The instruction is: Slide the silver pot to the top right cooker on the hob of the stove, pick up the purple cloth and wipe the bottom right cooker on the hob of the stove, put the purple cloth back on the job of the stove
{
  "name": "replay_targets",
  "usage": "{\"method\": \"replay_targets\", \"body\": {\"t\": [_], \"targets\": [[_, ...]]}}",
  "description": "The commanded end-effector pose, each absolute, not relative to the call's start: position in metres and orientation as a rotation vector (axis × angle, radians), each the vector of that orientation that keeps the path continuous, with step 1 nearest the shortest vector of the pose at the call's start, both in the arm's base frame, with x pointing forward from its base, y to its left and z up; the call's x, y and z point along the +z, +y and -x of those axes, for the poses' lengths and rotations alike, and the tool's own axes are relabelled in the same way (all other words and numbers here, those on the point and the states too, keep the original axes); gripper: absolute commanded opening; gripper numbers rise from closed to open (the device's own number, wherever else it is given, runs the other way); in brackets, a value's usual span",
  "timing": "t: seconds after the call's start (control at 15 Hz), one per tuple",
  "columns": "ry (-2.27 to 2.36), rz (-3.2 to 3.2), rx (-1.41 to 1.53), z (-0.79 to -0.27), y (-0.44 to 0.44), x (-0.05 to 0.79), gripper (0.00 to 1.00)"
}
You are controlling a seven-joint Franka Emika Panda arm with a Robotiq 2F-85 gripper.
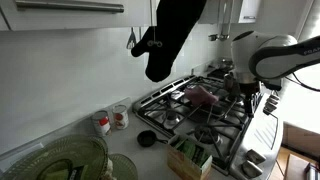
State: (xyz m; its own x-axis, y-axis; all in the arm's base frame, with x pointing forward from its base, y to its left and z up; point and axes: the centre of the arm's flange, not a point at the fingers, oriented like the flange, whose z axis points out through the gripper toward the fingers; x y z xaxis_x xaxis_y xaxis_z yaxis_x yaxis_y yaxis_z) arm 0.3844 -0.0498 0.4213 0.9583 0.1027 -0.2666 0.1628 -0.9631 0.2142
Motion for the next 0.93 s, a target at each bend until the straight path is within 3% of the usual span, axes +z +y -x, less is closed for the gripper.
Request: {"method": "replay_targets", "body": {"t": [0.0,0.4,0.87], "targets": [[0.198,-2.875,-0.373,-0.384,-0.05,0.421,1.0],[0.108,-2.867,-0.354,-0.397,-0.061,0.42,1.0],[-0.066,-2.858,0.043,-0.461,-0.151,0.449,1.0]]}}
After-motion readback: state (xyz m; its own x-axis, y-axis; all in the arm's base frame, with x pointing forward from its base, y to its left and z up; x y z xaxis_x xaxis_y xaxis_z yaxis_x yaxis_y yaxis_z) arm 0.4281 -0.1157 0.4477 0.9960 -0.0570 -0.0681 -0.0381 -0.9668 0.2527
